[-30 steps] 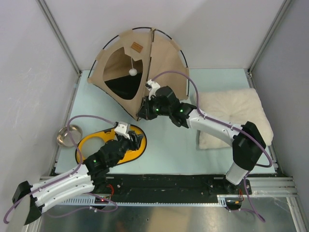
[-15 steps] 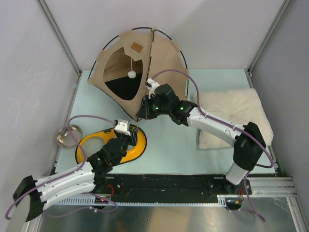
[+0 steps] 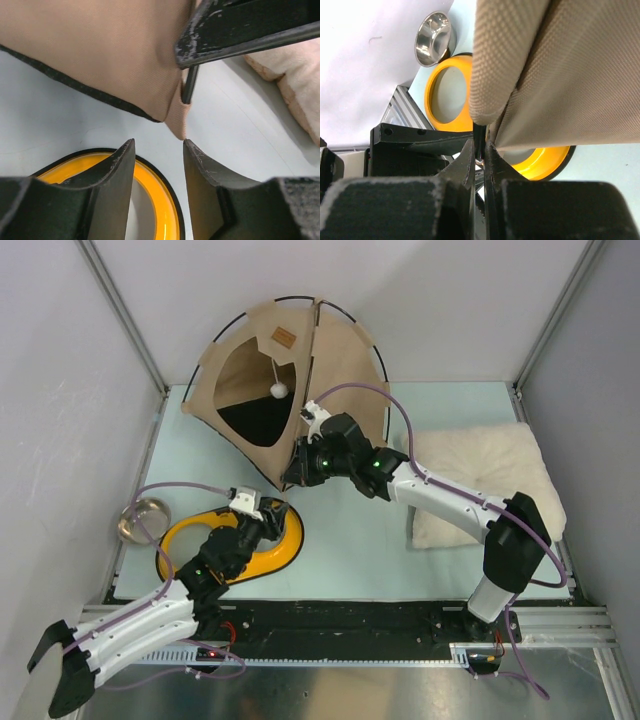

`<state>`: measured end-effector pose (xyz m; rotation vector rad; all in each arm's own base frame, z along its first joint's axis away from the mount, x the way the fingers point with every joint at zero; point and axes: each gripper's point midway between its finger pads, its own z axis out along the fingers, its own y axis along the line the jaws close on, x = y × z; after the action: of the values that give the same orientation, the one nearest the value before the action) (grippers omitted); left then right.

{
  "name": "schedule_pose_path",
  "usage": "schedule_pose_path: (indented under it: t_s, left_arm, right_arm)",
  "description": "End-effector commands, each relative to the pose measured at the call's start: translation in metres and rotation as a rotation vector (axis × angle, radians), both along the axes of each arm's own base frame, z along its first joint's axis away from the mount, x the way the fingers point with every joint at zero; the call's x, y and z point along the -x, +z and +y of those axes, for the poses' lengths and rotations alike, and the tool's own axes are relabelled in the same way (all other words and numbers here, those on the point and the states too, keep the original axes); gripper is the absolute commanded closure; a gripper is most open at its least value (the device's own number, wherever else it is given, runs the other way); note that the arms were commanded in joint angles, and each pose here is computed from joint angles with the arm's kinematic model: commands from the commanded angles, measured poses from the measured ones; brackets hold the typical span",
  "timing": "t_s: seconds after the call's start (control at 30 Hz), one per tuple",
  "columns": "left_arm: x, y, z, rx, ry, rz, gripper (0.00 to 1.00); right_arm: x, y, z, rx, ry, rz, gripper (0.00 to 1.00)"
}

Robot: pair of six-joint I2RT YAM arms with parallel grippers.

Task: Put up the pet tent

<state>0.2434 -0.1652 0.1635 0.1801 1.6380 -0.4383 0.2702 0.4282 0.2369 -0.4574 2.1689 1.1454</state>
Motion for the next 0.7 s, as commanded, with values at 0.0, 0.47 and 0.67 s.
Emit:
schedule_pose_path:
  t_s: [0.0,0.47,0.67]
  left_arm:
    - [0.004,0.018,-0.016,0.027,-0.097,-0.065,0.52]
    - [-0.009,0.029,-0.01,0.04,-0.037,-0.078,0.66]
    - [-0.013,0.03,-0.013,0.036,-0.043,-0.076,0.69]
  right_arm:
    - [0.004,0.045,0.006,-0.092,0.023,-0.055,1.0]
    - [0.004,0.042,0.006,-0.085,0.031,-0.051,1.0]
    - [0.005,0.039,0.006,-0.08,0.034,-0.051,1.0]
